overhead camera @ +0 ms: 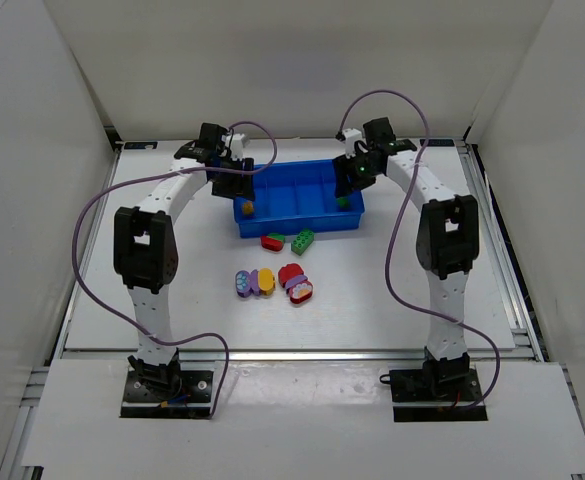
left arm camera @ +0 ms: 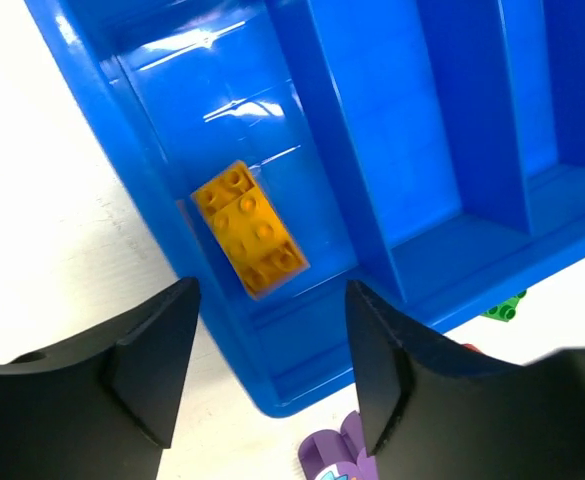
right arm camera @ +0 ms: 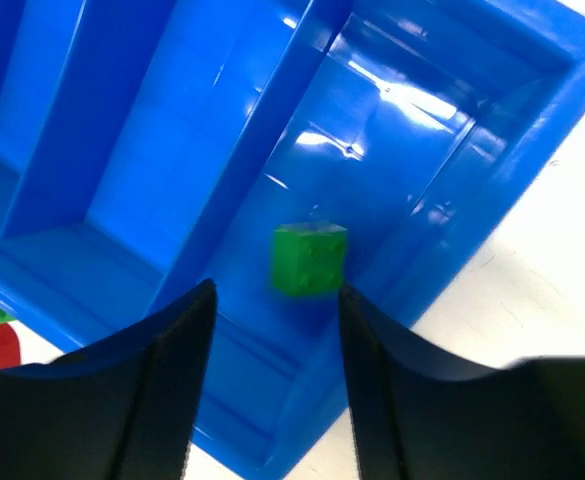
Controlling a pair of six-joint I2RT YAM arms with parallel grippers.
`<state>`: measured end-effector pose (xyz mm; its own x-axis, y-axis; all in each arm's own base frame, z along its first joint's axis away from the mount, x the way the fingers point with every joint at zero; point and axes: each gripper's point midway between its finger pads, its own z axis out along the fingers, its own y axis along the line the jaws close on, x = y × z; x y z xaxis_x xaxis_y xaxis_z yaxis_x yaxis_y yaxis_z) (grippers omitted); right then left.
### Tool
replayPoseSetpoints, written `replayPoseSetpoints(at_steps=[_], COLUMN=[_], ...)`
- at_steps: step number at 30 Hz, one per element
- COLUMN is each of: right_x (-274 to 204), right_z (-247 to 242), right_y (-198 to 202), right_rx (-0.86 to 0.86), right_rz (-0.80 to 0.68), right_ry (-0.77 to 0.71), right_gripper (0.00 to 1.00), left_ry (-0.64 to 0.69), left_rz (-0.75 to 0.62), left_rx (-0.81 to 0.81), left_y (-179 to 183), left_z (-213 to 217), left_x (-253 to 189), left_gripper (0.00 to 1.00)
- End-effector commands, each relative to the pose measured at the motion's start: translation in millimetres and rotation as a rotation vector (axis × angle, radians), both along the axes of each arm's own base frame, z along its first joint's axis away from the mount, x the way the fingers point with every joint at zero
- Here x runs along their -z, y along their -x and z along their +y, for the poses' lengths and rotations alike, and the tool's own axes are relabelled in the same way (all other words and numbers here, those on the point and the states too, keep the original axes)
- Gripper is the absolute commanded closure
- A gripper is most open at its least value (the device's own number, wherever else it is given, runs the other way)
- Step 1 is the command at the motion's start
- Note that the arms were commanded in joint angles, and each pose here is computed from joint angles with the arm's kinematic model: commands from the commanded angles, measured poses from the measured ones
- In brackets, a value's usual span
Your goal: Sort the legos into containers by color
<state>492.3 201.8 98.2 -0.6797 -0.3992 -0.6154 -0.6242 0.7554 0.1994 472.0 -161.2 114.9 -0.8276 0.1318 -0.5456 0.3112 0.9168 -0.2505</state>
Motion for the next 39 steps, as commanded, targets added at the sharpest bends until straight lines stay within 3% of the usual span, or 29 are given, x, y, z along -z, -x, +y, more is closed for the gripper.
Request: replayPoseSetpoints(at_steps=[1, 8, 10, 14, 15, 16, 19, 20, 23, 29, 39], right_x=[-13, -58, -101, -152, -159, -157, -152, -145, -124, -75, -40], right_z=[1, 16, 25, 54, 56, 59, 74, 79, 97, 121, 125], right_y=[-6, 9, 19, 86, 96, 120, 145, 163, 185, 198, 184], right_rx=[-0.006, -0.055, -0.137, -0.519, -0.641, -0.716, -0.944, -0.989, -1.157, -1.351, -1.510], right_rz=[-0.064, -0.091, -0.190, -0.284, -0.370, -0.317, -0.394, -0.336, -0.340, -0.438, -0.524], right_ry=[0.012, -0.103, -0.186, -0.367, -0.363, -0.404, -0.409, -0.411, -0.349, -0.181, -0.089], right_gripper=[0.39, 0.33, 0.34, 0.35, 0.35, 0.34, 0.35, 0.35, 0.36, 0.39, 0.40], left_ry=[0.013, 0.142, 0.192, 0.304, 0.317, 0.324, 0.320, 0.320, 0.315, 0.290, 0.292], left_rz=[-0.075, -0.166, -0.214, -0.282, -0.308, -0.323, -0.355, -0.354, -0.335, -0.334, -0.280], left_rx=[0.016, 0.063, 0.053, 0.136, 0.159, 0.166, 0.180, 0.177, 0.149, 0.140, 0.124], left_y=[-8, -6, -3, 18, 28, 32, 48, 51, 62, 74, 76], left_z=[-2, -13, -7, -4, -1, 6, 19, 22, 33, 42, 43], left_x=[-28, -85, -117, -166, -178, -184, -193, -193, -184, -176, -157], left_gripper=[0.29, 0.25, 0.25, 0.25, 0.25, 0.23, 0.21, 0.21, 0.21, 0.22, 0.23])
